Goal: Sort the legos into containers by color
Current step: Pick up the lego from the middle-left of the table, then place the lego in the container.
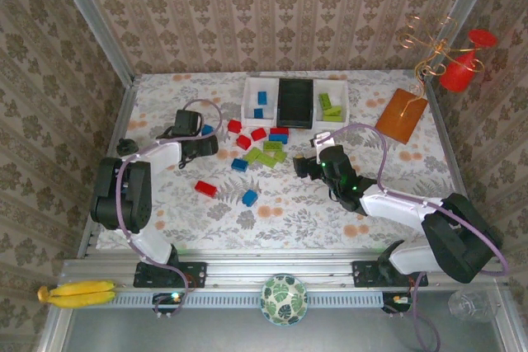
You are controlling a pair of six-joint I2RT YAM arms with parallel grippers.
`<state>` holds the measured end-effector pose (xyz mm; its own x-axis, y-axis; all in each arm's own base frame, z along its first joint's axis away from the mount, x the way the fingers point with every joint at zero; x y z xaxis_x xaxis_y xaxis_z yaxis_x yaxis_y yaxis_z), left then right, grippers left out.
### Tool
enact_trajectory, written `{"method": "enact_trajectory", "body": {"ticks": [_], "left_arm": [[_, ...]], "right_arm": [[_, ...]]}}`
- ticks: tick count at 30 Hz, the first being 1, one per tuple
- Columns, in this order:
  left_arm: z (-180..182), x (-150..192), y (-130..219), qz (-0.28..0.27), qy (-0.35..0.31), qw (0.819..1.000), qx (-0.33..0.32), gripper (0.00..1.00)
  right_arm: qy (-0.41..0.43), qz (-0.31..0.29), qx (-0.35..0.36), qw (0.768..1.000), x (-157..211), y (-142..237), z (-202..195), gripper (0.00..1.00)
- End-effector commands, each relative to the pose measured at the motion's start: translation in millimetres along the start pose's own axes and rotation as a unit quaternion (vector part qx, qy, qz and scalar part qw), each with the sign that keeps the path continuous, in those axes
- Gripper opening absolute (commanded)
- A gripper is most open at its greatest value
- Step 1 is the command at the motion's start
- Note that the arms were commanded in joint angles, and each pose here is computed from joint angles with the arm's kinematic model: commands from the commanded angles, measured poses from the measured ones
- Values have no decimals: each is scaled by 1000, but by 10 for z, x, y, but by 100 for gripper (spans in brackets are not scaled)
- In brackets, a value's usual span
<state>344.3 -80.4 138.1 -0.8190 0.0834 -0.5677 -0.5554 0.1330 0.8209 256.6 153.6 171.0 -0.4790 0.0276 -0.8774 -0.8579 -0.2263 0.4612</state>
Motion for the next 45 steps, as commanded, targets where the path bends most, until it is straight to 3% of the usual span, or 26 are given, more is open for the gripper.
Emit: {"method": "enact_trajectory", "body": {"ticks": [1,17,24,32,38,45], "left_arm": [[-49,16,-30,5,11,1000,18,64],[-93,-189,-348,20,-13,1000,-2,51],[-156,-215,-341,18,-34,999,-19,34],[-700,-520,188,-100,-92,990,35,29],[-1048,-922,169,-137,-117,981,74,28],[-1350,-1343,-98,-165,-139,974,73,29]], "right_arm": [[-7,-13,-4,1000,-110,-3,61,95],[-10,-11,-5,1000,-117,-6,67,95],[-7,-17,1,1000,-139,36,45,95],[-8,-20,4,1000,-140,47,37,95],[-10,-22,7,1000,-138,51,28,95],[-8,-23,7,1000,-155,71,28,95]]}}
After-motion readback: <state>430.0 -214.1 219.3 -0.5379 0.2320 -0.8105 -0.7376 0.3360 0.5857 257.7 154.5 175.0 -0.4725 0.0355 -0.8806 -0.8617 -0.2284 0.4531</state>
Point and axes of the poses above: each hand's point on the last joint's axis, 136 mm out from that joint toward the fingers, its own y axis back along the fingers, its own z axis along the line the jaws close on, x = y × z, the point moved 10 cm from there along y, back along the fingers, and after that the axes turned 8 degrees about -y, right-handed, at the moved point
